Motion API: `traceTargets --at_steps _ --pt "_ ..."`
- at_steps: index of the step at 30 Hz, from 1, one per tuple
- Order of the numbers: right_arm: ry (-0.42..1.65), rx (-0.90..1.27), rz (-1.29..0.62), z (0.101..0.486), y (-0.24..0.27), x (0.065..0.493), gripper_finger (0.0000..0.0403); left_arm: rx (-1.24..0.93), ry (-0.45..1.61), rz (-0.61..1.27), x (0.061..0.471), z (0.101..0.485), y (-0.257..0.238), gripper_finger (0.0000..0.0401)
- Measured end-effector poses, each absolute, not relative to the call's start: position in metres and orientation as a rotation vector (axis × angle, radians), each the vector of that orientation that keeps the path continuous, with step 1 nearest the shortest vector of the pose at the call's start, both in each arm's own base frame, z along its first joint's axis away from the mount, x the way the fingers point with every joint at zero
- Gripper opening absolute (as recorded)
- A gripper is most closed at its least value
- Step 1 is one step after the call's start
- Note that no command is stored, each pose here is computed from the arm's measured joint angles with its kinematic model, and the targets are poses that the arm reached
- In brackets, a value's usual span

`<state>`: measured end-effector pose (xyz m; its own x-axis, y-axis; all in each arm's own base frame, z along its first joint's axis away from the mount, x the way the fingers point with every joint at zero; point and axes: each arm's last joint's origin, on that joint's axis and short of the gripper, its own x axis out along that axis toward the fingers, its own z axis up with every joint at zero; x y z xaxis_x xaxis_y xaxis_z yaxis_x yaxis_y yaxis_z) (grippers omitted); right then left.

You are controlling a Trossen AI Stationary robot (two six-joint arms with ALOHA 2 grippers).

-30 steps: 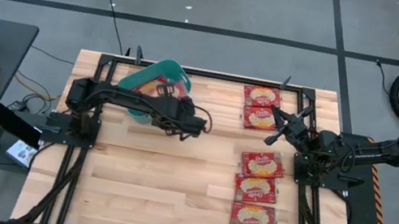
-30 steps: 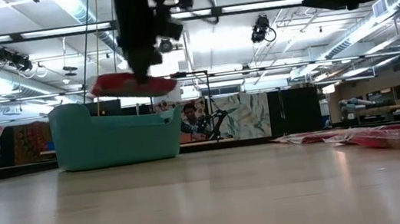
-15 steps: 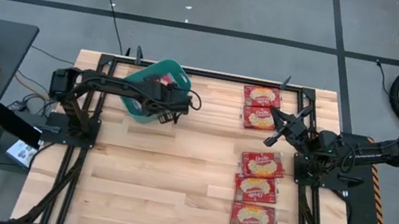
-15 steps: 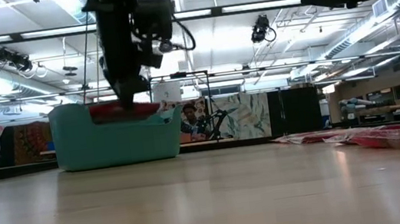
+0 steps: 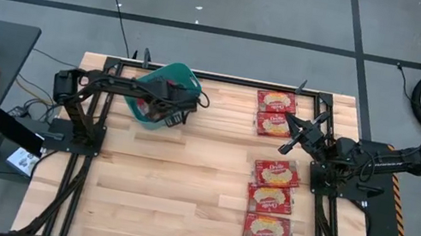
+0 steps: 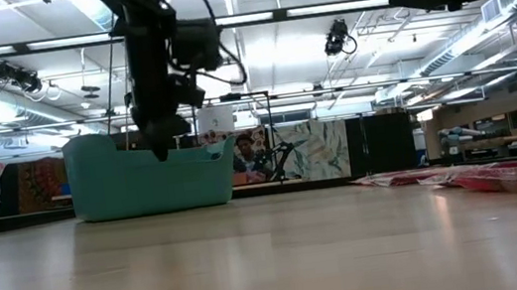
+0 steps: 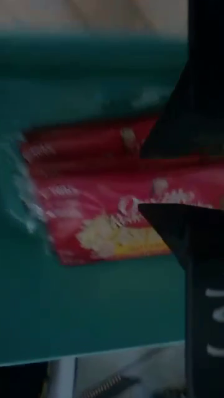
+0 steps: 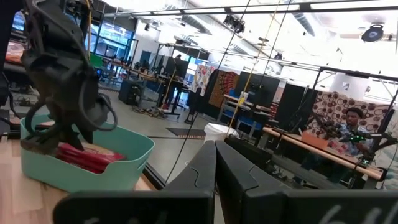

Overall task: Sort popcorn bags into baskets
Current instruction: Put the popcorn bag into the bin

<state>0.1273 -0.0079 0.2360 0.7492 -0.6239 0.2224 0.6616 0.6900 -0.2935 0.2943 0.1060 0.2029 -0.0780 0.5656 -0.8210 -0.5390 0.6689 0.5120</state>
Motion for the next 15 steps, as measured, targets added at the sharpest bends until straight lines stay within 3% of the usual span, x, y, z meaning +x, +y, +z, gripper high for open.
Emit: traceTargets --at_steps 10,15 --pt "-0.108 -0.370 -0.720 0.236 -0.008 0.127 0.0011 0.063 1.151 0.779 0.334 0.259 0.080 0.0145" --pt "-0.109 -0.370 -0.719 0.236 -0.008 0.127 0.0011 0.189 1.050 0.763 0.351 0.264 0.066 0.0143"
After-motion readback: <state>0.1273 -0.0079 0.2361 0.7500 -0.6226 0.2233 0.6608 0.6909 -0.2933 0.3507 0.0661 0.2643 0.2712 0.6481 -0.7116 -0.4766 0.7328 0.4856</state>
